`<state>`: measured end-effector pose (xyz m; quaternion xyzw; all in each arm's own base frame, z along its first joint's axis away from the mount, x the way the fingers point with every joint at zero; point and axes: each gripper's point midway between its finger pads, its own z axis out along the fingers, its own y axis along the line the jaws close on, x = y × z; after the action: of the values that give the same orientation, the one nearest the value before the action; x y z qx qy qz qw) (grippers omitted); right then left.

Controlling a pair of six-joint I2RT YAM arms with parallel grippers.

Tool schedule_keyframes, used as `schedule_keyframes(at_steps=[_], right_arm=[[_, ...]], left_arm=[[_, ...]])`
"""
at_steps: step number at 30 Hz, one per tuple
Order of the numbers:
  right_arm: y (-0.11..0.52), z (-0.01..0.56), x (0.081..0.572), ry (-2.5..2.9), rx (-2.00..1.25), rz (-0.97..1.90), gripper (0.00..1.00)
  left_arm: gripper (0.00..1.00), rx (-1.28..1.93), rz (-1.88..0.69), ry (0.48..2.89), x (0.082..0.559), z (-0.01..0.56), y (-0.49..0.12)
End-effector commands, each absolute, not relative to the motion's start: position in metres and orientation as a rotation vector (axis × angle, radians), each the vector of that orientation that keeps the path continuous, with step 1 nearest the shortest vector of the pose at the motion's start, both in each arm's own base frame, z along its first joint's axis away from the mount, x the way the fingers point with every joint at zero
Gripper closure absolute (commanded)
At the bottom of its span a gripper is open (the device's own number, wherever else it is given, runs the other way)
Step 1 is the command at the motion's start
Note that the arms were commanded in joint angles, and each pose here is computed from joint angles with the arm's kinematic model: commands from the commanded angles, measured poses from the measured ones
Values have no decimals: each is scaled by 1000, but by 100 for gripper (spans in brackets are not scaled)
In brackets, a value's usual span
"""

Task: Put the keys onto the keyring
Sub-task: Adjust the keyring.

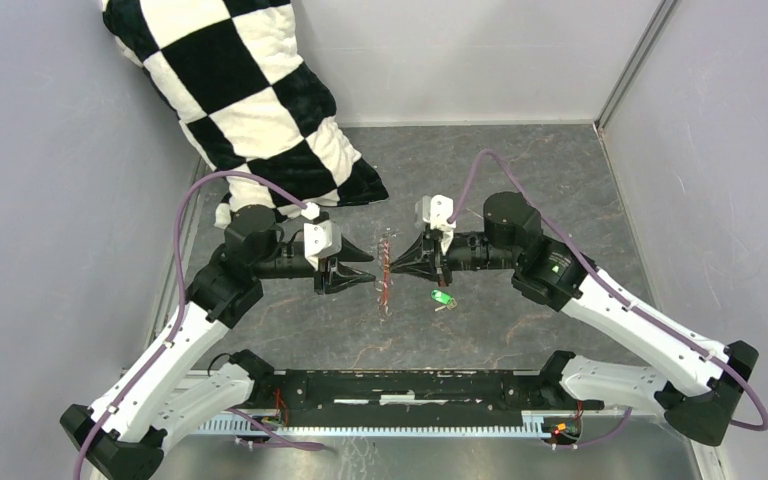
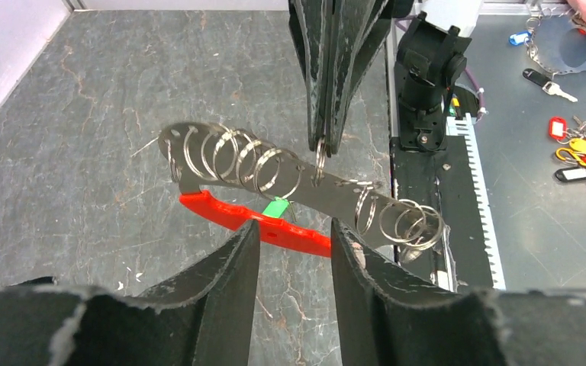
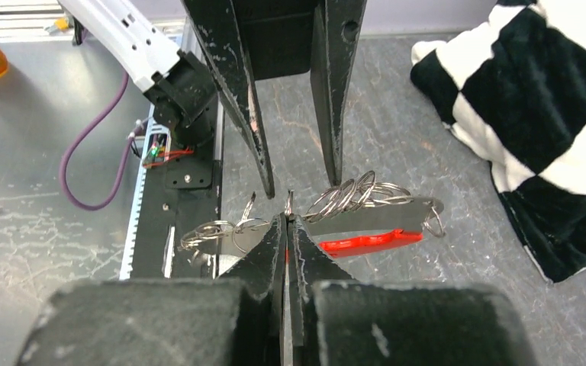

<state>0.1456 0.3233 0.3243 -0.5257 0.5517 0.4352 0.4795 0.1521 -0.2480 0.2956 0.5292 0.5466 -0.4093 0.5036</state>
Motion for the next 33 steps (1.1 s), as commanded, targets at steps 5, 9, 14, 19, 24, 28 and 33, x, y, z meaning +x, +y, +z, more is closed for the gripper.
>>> schedule_keyframes(at_steps=[5,9,14,19,24,28,33], right_arm=[[334,335,140,1295,-1376,1016,99],[339,332,140,1307,-1397,1002,99],[345,332,136,1296,-1420,1010,99],[349,332,136,1301,-1437,1007,99],[352,334,134,1305,-1460,997,99],[355,332,130,1311,-1480,989,99],[357,346,123,1270,-1452,1033,95]], left_arm=[[60,1331,-997,1190,146,318,-253],[61,1382,-1058,1147,132,319,-254],[62,1445,-1094,1125,119,312,-251],[72,1480,-1115,1098,111,311,-249],[86,1487,-1088,1103,114,308,-248],[97,1503,-1048,1101,117,303,-247],[98,1540,-1047,1070,113,300,-246]])
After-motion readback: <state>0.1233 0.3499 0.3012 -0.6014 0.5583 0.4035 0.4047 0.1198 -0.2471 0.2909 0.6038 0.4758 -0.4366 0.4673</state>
